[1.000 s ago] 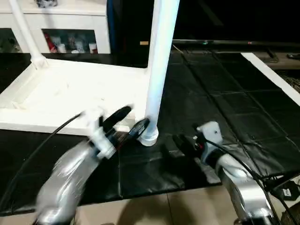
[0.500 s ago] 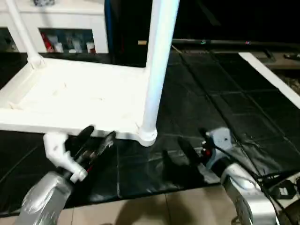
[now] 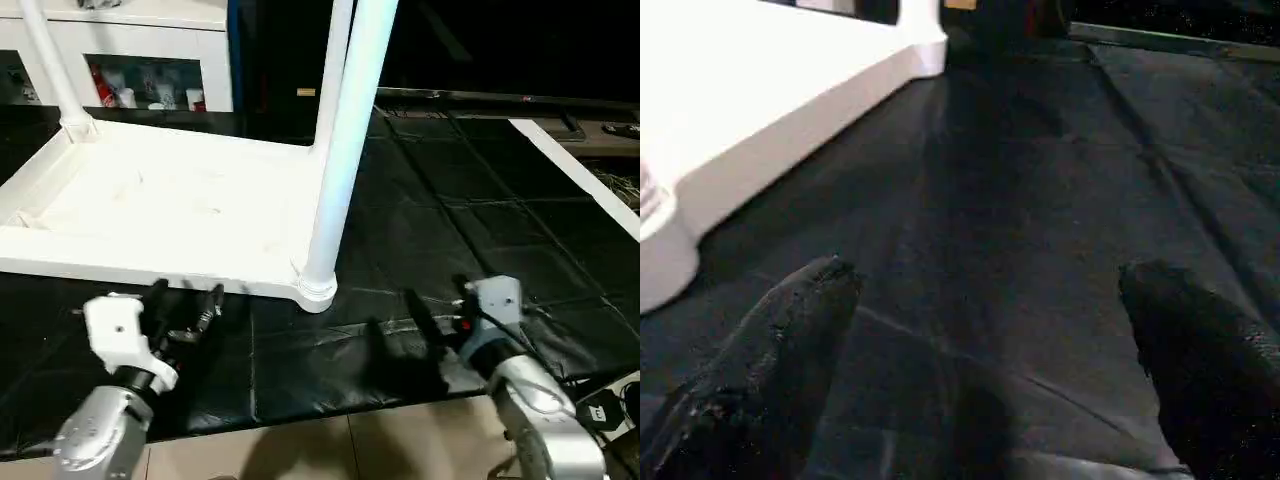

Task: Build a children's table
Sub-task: Rotate table base

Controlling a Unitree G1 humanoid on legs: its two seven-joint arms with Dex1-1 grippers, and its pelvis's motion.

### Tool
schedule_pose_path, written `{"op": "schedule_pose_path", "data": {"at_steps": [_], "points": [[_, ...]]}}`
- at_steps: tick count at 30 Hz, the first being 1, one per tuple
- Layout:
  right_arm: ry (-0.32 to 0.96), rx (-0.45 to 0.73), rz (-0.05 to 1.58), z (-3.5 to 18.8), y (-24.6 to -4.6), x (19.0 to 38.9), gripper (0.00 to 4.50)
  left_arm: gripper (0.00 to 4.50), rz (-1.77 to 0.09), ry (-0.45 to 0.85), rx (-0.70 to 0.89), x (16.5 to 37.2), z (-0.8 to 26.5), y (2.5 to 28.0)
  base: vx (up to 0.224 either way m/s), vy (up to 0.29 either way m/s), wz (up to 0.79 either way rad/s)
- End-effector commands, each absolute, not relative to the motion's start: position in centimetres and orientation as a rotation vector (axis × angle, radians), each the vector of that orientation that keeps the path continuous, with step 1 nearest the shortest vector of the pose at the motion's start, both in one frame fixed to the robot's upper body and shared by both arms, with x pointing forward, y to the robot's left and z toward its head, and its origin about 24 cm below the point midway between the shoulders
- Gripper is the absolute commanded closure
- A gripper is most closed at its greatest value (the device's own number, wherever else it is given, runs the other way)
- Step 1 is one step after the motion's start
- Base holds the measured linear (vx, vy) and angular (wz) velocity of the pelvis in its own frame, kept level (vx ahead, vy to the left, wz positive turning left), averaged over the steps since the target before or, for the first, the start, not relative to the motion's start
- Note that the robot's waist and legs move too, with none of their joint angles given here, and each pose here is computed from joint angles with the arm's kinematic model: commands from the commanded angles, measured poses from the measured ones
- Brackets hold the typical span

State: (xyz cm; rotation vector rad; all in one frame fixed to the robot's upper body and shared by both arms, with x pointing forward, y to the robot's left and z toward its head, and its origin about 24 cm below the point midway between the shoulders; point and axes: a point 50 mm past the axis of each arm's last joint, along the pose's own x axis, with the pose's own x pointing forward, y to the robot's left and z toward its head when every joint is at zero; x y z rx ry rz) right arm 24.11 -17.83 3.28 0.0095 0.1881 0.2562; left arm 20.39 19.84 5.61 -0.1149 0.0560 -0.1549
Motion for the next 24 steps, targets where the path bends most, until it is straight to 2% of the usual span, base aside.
{"op": "schedule_pose_path", "data": {"at_steps": [1, 7, 14, 20, 22, 24], "points": [[0.172, -0.009, 0.213, 3.6, -19.0, 24.0, 0.00, 0.03, -0.154, 0.066, -0.111, 20.4, 5.3, 19.5, 0.000, 0.000, 0.00], [0.174, -0.034, 0.185, 3.9, -20.8, 24.2, 0.00, 0.03, -0.170, 0.085, -0.135, 20.2, 4.8, 18.2, 0.000, 0.000, 0.00], [0.177, -0.051, 0.174, 4.2, -21.6, 24.4, 0.00, 0.03, -0.182, 0.077, -0.138, 20.3, 4.7, 17.5, 0.000, 0.000, 0.00], [0.188, -0.015, 0.258, 4.3, -19.1, 25.1, 0.00, 0.03, -0.157, 0.054, -0.126, 21.1, 5.1, 18.3, 0.000, 0.000, 0.00], [0.155, 0.010, 0.326, 4.9, -17.0, 25.6, 0.00, 0.03, -0.113, 0.040, -0.116, 21.9, 5.5, 18.9, 0.000, 0.000, 0.00], [0.122, 0.024, 0.359, 5.4, -15.8, 25.8, 0.00, 0.03, -0.090, 0.034, -0.094, 22.3, 5.6, 19.4, 0.000, 0.000, 0.00]]}}
